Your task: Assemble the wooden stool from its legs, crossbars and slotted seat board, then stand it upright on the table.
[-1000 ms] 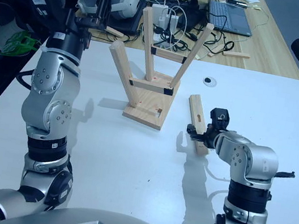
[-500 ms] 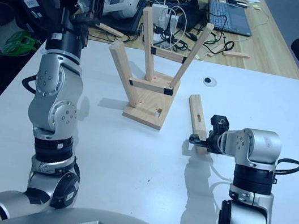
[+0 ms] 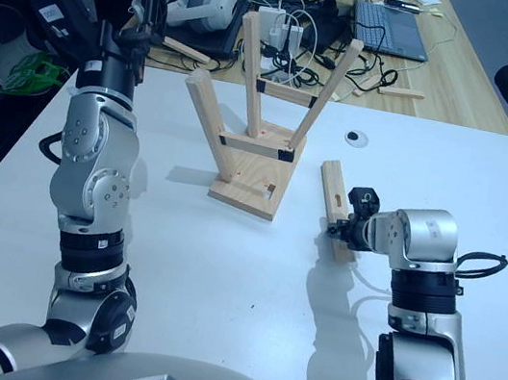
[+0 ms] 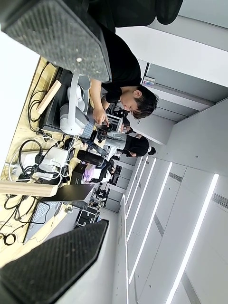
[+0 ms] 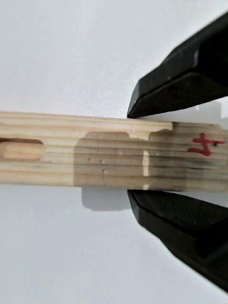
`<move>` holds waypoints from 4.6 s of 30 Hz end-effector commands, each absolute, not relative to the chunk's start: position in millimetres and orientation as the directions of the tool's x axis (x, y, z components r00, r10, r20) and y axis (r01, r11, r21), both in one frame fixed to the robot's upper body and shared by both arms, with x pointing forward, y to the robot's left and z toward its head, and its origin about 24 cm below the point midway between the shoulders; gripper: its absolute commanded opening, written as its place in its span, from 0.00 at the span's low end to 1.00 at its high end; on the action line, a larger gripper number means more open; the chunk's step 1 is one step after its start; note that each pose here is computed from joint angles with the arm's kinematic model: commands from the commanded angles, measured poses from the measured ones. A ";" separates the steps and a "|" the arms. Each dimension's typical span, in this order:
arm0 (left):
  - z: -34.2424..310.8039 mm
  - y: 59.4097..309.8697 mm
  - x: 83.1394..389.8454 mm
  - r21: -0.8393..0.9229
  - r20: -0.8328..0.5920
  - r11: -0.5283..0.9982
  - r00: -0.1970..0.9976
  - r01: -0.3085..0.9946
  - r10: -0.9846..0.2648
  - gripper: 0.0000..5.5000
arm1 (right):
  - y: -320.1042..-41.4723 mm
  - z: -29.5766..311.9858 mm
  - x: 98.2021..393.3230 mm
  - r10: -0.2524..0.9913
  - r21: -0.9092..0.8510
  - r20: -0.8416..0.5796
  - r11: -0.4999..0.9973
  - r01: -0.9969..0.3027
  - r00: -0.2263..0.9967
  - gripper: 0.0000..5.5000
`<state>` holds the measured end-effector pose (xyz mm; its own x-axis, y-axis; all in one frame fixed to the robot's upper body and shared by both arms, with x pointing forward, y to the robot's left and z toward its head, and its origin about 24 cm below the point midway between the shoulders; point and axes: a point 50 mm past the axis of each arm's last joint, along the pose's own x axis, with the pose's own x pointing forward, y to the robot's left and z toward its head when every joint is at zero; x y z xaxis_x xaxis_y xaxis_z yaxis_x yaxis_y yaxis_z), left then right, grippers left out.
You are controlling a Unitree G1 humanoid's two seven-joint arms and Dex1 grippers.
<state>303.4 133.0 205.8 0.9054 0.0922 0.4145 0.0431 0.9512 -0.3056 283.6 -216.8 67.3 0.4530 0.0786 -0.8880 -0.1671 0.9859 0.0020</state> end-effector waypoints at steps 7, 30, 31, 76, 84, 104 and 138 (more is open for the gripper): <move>223.2 144.3 305.8 -0.301 0.481 0.953 0.868 0.035 0.120 0.98 | -202.3 73.7 292.3 0.073 0.058 -0.837 0.997 -0.046 0.542 0.37; 259.6 87.8 282.3 -0.060 0.422 0.528 0.501 0.847 -0.756 0.98 | -114.5 237.4 276.9 0.616 -0.366 0.377 0.785 -0.499 0.692 0.37; 258.9 87.2 281.6 -0.058 0.412 0.524 0.498 0.850 -0.763 0.98 | -108.2 238.5 271.7 0.656 -0.371 0.372 0.754 -0.543 0.657 0.37; 279.7 104.2 298.1 -0.171 0.396 0.560 0.577 0.810 -0.714 0.18 | -116.0 211.5 270.6 0.768 -0.365 0.118 0.623 -0.692 0.630 0.60; 291.0 146.7 295.3 0.143 -0.020 0.341 0.347 0.929 -0.938 0.18 | -161.1 276.1 261.9 0.900 0.000 0.182 0.403 -0.915 0.397 0.81; 258.5 128.3 266.0 0.098 -0.359 -0.036 0.001 0.995 -0.933 0.18 | -99.7 282.2 255.6 0.989 0.078 0.135 0.044 -0.996 0.055 0.58; 295.8 231.8 347.9 -0.428 0.555 0.766 0.808 0.481 -0.197 0.50 | -202.1 276.8 292.1 0.580 0.247 0.372 0.690 -0.680 0.724 0.18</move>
